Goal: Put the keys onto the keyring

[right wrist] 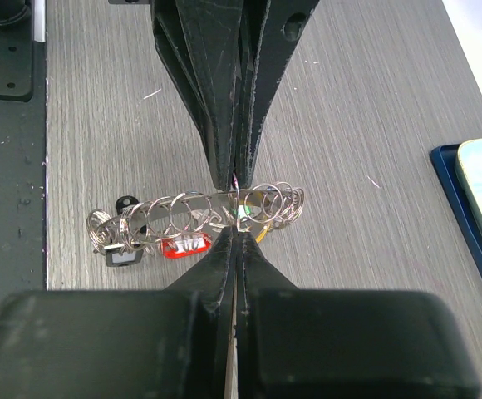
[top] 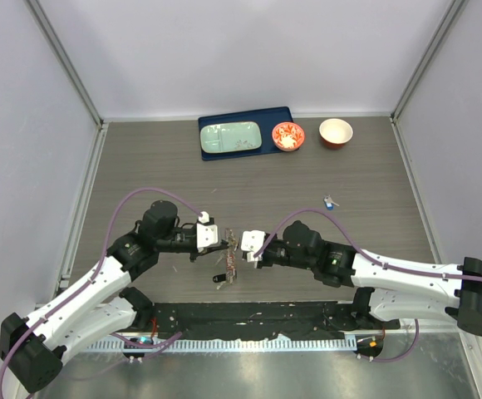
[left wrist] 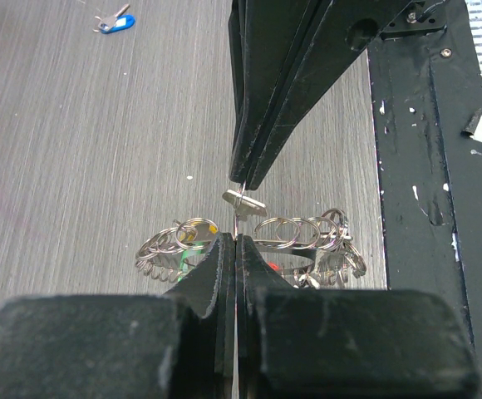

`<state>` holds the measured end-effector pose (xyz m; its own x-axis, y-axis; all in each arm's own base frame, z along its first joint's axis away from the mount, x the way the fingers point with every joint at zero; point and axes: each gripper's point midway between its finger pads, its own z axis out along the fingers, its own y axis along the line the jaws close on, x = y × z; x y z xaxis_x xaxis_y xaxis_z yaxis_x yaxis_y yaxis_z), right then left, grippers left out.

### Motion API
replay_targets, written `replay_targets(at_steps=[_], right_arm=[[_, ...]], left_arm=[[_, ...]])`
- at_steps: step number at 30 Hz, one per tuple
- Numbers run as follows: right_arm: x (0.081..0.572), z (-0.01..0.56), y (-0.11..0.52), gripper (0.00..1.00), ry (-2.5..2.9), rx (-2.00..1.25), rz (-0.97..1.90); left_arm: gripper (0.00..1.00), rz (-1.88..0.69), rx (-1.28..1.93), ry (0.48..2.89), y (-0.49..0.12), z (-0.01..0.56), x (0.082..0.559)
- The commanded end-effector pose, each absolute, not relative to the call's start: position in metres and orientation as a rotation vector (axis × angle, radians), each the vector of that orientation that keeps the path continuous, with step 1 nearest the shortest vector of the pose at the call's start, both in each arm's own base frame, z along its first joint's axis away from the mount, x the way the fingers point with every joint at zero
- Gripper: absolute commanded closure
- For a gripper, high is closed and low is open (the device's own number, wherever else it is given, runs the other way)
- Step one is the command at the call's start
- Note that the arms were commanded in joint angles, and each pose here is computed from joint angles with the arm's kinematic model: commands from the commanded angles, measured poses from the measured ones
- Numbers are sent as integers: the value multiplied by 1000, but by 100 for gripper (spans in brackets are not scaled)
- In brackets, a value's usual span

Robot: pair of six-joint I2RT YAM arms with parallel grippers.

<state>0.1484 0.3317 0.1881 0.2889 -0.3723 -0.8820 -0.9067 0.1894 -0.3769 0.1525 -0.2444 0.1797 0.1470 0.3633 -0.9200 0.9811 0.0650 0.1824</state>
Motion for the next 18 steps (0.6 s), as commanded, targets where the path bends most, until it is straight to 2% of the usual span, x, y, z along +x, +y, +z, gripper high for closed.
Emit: replay_targets(at_steps=[1, 18], right_arm=[[147, 207, 337, 99, 1241, -1348, 615], [146, 206, 340, 99, 1238, -1358, 623]], left_arm=[[100, -813, 1448, 1279, -251, 200, 157], [100, -816, 1449, 1276, -252, 201, 157]])
